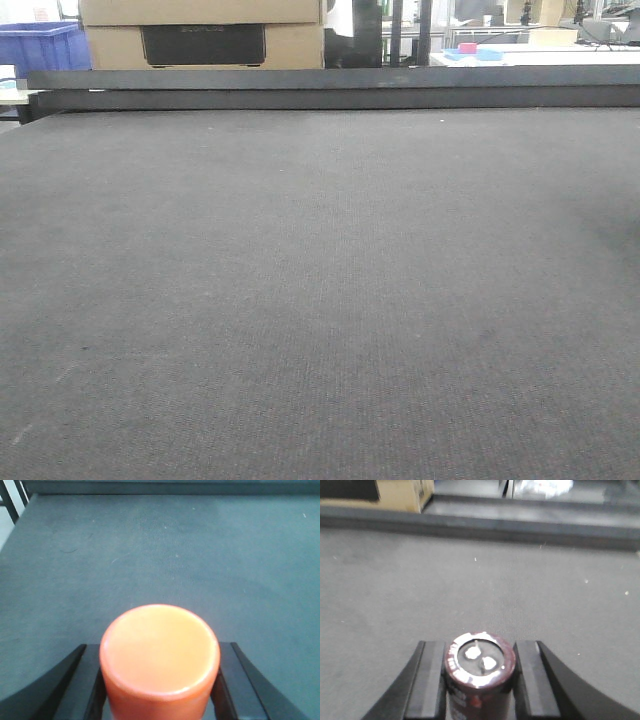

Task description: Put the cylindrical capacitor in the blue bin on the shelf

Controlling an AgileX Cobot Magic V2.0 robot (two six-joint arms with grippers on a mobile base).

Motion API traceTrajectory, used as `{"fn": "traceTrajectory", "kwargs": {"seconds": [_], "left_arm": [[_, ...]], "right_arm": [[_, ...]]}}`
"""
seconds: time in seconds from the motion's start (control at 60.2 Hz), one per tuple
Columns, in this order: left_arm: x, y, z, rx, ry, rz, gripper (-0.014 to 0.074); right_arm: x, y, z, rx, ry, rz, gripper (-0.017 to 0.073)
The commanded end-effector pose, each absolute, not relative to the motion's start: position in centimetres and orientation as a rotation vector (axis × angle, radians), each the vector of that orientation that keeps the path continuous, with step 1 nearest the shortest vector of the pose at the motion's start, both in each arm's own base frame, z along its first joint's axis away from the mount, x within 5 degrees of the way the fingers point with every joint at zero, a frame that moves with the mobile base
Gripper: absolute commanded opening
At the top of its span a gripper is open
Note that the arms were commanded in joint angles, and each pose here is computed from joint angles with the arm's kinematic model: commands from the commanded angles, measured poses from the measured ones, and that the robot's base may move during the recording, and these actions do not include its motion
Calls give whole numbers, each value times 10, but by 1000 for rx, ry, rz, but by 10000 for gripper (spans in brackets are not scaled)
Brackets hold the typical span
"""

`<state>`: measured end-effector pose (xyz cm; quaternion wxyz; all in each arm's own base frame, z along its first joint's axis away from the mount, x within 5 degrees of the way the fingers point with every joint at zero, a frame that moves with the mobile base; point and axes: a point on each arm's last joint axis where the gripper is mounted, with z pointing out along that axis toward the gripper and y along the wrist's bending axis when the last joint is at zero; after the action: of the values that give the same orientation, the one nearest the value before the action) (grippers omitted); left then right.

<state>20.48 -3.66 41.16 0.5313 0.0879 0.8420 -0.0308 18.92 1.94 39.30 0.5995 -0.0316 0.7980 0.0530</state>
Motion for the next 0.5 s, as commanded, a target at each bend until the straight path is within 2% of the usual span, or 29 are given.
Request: {"fn": "traceTrajectory", "kwargs": {"seconds": [0.0,0.183,0.482], "left_arm": [[184,-33,418,233,1985,-61,-111],[155,-28,404,229,1938,-64,-111],[134,-28,380,185,1859,-156,-111]], "right_arm": [[165,18,386,-86,1839,116,-109],[127,15,371,-111,1803,96,-109],[77,11,384,-111,1655,98,-109]]}}
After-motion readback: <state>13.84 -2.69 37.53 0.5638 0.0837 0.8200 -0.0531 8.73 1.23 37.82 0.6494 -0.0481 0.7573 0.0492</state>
